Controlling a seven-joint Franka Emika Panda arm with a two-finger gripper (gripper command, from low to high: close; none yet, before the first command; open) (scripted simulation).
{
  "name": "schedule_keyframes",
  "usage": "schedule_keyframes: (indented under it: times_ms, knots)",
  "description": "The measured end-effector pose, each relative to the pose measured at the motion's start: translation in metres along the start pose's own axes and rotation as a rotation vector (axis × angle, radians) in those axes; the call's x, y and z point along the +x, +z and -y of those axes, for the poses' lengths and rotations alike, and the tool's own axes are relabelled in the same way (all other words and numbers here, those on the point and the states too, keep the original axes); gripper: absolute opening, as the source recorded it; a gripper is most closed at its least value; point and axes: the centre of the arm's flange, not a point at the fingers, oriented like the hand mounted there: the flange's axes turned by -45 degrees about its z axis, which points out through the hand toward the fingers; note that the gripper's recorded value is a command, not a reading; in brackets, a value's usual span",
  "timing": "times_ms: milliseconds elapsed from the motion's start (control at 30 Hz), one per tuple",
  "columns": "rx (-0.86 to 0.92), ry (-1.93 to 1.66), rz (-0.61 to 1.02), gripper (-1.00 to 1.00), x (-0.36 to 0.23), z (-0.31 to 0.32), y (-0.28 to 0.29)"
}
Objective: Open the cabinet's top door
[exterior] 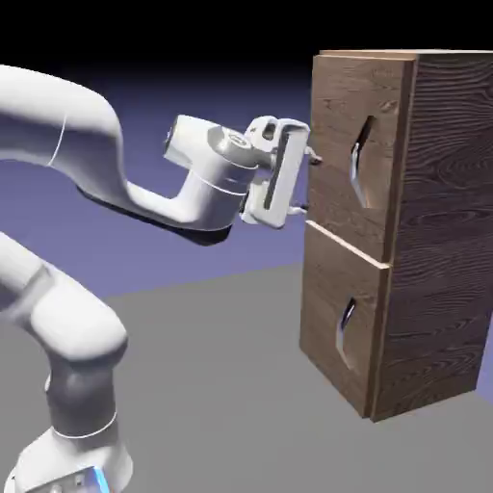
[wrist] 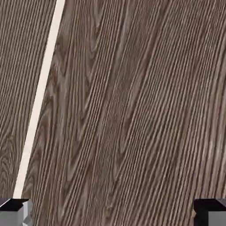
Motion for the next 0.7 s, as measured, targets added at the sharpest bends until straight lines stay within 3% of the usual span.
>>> schedule_keyframes:
  times_ms: [700]
  knots:
    - [-0.240,-0.953,0.182,0.00,-0.053,0.014,-0.002]
